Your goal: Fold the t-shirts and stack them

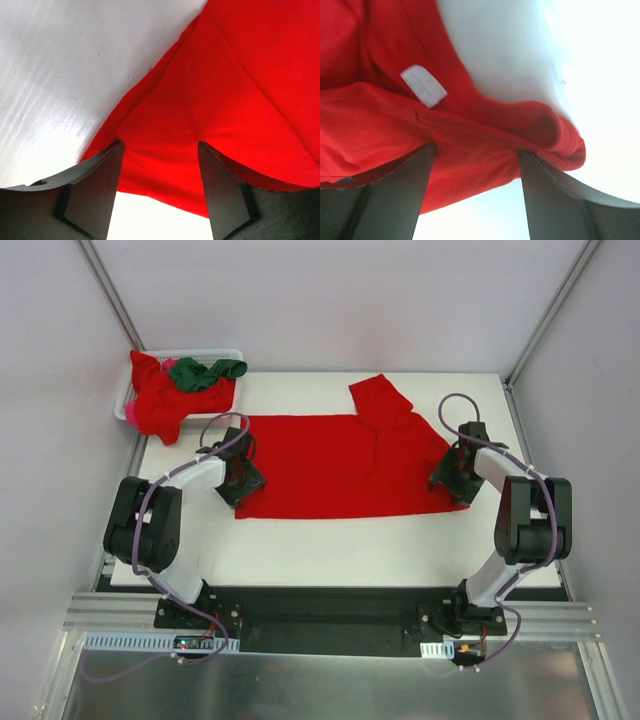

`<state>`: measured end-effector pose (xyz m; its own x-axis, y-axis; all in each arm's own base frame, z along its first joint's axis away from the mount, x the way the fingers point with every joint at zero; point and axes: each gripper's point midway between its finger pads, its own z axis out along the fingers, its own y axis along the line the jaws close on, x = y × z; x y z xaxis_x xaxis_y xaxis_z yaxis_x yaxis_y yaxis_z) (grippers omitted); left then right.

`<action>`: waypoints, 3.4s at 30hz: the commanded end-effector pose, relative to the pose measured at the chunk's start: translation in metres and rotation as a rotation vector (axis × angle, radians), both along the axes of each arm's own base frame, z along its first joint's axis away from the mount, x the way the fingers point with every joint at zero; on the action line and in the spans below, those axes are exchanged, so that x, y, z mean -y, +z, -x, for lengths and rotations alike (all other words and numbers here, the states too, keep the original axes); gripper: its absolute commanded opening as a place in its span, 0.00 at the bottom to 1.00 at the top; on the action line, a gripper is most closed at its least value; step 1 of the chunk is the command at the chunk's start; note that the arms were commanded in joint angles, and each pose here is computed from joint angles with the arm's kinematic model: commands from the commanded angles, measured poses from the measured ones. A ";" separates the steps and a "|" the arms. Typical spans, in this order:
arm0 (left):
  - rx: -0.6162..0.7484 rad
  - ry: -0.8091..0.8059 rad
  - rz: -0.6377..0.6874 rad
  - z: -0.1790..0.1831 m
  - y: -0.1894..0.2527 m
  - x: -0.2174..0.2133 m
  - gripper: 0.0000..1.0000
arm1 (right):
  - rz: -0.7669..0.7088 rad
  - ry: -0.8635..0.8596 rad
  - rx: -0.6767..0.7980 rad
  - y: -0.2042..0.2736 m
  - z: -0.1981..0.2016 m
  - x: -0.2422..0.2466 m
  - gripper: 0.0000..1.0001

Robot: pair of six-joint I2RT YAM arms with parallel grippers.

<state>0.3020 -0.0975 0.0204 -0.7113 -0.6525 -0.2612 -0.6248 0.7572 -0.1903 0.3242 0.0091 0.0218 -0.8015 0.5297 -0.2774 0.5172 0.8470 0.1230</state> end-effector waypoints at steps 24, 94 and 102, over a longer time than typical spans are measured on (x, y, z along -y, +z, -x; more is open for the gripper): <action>0.362 -0.413 -0.131 -0.050 0.182 0.004 0.73 | -0.064 0.266 0.537 0.263 -0.070 -0.030 0.97; -0.032 -0.021 0.142 0.100 -0.019 0.024 0.81 | -0.056 0.156 -0.153 -0.016 0.125 -0.067 1.00; -0.118 -0.017 0.115 0.149 -0.031 0.030 0.80 | 0.022 0.148 -0.201 -0.021 0.164 -0.045 1.00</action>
